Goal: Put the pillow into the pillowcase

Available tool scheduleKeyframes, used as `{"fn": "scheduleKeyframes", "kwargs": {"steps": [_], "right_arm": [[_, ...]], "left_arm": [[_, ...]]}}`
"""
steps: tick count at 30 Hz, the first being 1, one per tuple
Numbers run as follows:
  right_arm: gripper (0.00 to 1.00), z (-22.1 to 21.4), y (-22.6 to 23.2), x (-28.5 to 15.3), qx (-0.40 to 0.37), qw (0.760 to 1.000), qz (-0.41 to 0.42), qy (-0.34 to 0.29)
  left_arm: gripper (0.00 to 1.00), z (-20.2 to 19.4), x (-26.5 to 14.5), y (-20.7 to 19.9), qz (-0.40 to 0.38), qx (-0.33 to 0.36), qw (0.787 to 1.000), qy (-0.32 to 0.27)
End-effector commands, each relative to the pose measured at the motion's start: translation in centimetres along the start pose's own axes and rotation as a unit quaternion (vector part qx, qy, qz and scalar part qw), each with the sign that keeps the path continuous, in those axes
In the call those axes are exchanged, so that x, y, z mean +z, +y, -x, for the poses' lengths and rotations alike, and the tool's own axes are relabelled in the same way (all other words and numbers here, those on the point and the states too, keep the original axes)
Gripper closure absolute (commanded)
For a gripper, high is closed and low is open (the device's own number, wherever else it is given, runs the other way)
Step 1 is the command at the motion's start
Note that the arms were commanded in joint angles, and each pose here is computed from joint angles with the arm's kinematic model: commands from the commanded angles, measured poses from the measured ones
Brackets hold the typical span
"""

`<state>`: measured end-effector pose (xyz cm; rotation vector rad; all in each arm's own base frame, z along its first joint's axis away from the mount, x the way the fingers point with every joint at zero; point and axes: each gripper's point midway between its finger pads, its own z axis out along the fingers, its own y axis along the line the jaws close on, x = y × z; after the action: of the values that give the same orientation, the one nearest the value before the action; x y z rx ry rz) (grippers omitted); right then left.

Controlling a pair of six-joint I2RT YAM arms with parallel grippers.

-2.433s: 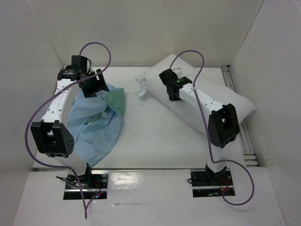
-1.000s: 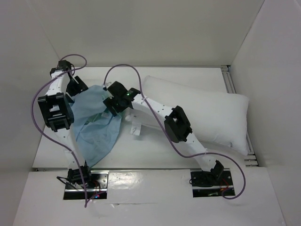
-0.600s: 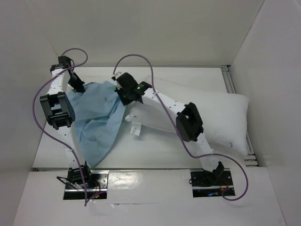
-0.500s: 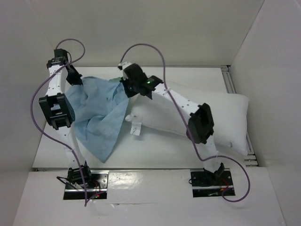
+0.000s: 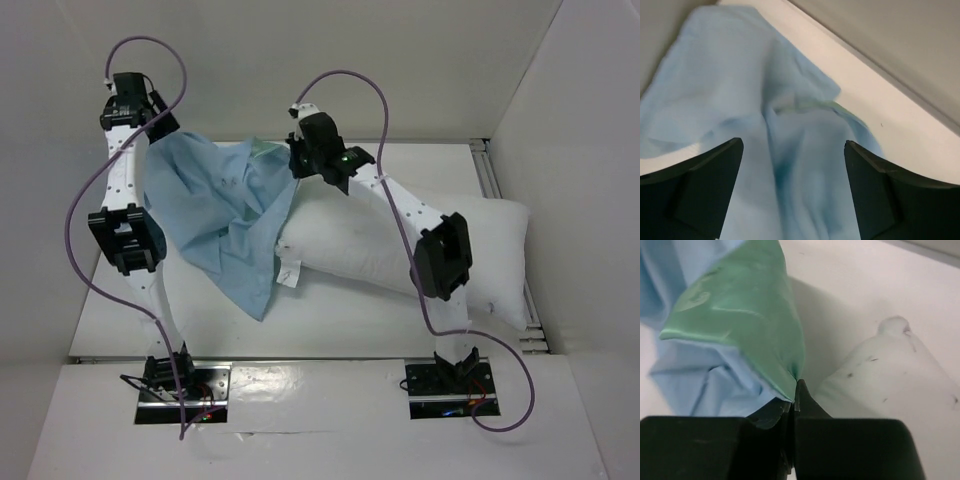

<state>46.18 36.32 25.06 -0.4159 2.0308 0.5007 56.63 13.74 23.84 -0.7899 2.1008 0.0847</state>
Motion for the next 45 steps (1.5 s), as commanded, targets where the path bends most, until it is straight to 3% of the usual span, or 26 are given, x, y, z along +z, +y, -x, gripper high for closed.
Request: {"fn": "scheduleKeyframes", "kwargs": {"steps": [1, 5, 6, 7, 8, 9, 11, 14, 16, 17, 20, 25, 27, 31, 35, 36, 37, 38, 39, 42, 45], "right_arm": [[1.00, 1.0, -3.8, 3.7, 0.044, 0.999, -0.015, -0.012], [1.00, 0.4, -6.1, 5.4, 0.053, 0.998, -0.025, 0.004], [0.94, 0.5, -6.8, 5.4, 0.056, 0.998, -0.027, 0.004], [0.77, 0.5, -7.7, 5.6, 0.061, 0.998, -0.027, 0.008], [0.49, 0.9, -7.3, 5.2, 0.061, 0.998, -0.019, 0.015], [0.11, 0.8, -7.7, 5.1, 0.064, 0.998, -0.016, 0.022], [0.01, 1.4, -7.5, 4.2, 0.065, 0.998, -0.016, 0.022], [0.00, 2.7, -6.4, 1.3, 0.053, 0.998, -0.029, 0.008], [0.00, 2.9, -6.6, -1.3, 0.046, 0.998, -0.048, 0.003], [0.00, 2.6, -6.9, -2.3, 0.045, 0.997, -0.058, 0.007], [0.00, 1.4, -7.2, -6.2, 0.033, 0.995, -0.095, 0.009], [0.00, -4.9, -5.3, -10.9, -0.033, 0.991, -0.099, 0.085], [0.00, -7.4, -2.2, -11.6, -0.094, 0.987, -0.063, 0.111], [0.00, -12.8, -0.4, -10.6, -0.143, 0.978, -0.060, 0.142], [0.00, -14.6, -3.8, -7.2, -0.113, 0.973, -0.144, 0.139], [0.21, -15.0, -4.9, -6.8, -0.101, 0.970, -0.169, 0.141], [0.57, -14.0, -5.8, -6.7, -0.067, 0.970, -0.199, 0.119], [0.86, -12.8, -6.9, -7.3, -0.048, 0.969, -0.223, 0.089], [1.00, -11.7, -7.3, -8.0, -0.034, 0.971, -0.227, 0.066], [1.00, -7.2, -8.3, -11.4, 0.016, 0.981, -0.194, -0.013], [1.00, -3.9, -11.2, -15.1, 0.050, 0.974, -0.219, -0.042]], "left_arm": [[0.00, -0.8, -2.2, -4.8, -0.052, 0.060, 0.997, -0.005], [0.00, -1.8, -7.2, -7.6, -0.104, 0.099, 0.990, 0.000], [0.00, -1.8, -8.3, -8.0, -0.111, 0.101, 0.989, -0.004], [0.00, -3.0, -9.0, -8.5, -0.132, 0.113, 0.985, 0.013], [0.00, -3.8, -10.2, -9.5, -0.147, 0.120, 0.981, 0.023], [0.07, -4.1, -11.7, -9.9, -0.161, 0.124, 0.979, 0.026], [0.16, -7.3, -12.0, -10.1, -0.170, 0.130, 0.974, 0.069], [0.33, -12.8, -11.6, -10.2, -0.171, 0.155, 0.965, 0.122], [0.33, -15.7, -11.8, -10.6, -0.170, 0.180, 0.958, 0.145], [0.26, -17.5, -11.6, -9.4, -0.139, 0.180, 0.960, 0.164], [0.23, -20.5, -12.3, -8.8, -0.141, 0.166, 0.955, 0.200], [0.14, -27.7, -15.8, -8.5, -0.204, 0.133, 0.928, 0.281], [0.14, -29.7, -16.6, -8.6, -0.233, 0.110, 0.915, 0.311], [0.15, -30.7, -16.6, -8.7, -0.235, 0.108, 0.912, 0.319], [0.16, -29.8, -16.3, -8.4, -0.219, 0.122, 0.918, 0.306], [0.16, -29.4, -16.4, -8.4, -0.218, 0.123, 0.921, 0.300], [0.16, -29.0, -16.2, -8.4, -0.218, 0.129, 0.922, 0.292], [0.16, -29.2, -16.4, -8.2, -0.214, 0.130, 0.921, 0.297], [0.16, -29.3, -16.3, -7.8, -0.205, 0.132, 0.923, 0.299], [0.16, -29.0, -16.3, -7.4, -0.203, 0.139, 0.922, 0.299], [0.16, -29.0, -15.7, -7.0, -0.197, 0.147, 0.923, 0.297]]}}
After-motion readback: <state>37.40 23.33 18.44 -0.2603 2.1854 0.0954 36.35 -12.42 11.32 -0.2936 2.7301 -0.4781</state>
